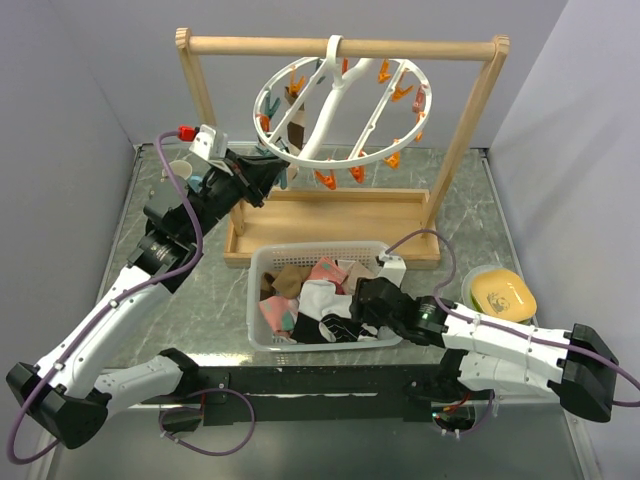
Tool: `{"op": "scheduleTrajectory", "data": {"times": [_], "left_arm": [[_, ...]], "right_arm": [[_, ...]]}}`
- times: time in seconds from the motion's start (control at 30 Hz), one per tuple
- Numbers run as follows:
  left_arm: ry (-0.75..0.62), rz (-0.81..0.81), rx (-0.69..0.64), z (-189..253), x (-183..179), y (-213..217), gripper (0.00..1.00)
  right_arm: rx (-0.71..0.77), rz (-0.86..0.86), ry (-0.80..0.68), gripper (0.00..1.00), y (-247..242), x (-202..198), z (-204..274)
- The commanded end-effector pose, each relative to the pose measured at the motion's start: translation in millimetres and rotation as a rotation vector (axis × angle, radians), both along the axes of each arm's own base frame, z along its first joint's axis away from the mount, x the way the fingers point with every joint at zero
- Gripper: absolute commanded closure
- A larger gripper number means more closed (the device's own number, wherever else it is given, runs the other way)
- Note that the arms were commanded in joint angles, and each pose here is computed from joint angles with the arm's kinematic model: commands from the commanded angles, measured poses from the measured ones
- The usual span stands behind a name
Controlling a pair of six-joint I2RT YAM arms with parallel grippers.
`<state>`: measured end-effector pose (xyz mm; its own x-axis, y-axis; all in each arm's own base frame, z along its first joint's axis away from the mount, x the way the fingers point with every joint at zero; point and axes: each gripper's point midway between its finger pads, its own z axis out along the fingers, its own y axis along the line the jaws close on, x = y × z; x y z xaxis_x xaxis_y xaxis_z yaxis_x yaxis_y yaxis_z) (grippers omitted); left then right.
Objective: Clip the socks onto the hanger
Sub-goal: Adjust the sock in the bin.
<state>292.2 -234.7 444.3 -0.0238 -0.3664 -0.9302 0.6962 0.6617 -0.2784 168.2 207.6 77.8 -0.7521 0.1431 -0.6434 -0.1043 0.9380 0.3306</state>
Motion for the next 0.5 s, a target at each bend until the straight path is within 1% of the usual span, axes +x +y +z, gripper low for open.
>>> {"op": "scheduleTrajectory", "data": {"times": [0.0,0.07,0.17,0.2,0.23,0.3,0.4,0.43,0.47], "left_arm": [[0.017,-0.038,0.038,-16,-9,0,0.99],[0.01,-0.043,0.033,-15,-10,-1,0.99],[0.002,-0.048,0.026,-17,-11,-1,0.99],[-0.001,-0.052,0.027,-16,-12,-1,0.99],[-0.003,-0.052,0.027,-15,-13,-1,0.99],[-0.005,-0.048,0.029,-15,-14,1,0.99],[-0.009,-0.054,0.03,-15,-18,2,0.99],[-0.013,-0.053,0.029,-15,-18,2,0.99],[-0.013,-0.054,0.024,-14,-20,3,0.99]], "right_arm": [[-0.036,-0.138,0.057,0.33,-24,-5,4],[-0.03,-0.138,0.081,0.27,-21,-8,-2],[-0.049,-0.13,0.101,0.26,-14,-3,-12],[-0.083,-0.13,0.111,0.28,-14,-1,-21],[-0.09,-0.132,0.108,0.32,-13,1,-23],[-0.083,-0.132,0.092,0.37,-6,9,-27],[-0.055,-0.139,0.039,0.59,3,22,-20],[-0.044,-0.145,0.018,0.74,5,26,-14],[-0.04,-0.137,-0.023,0.79,8,33,-3]]}}
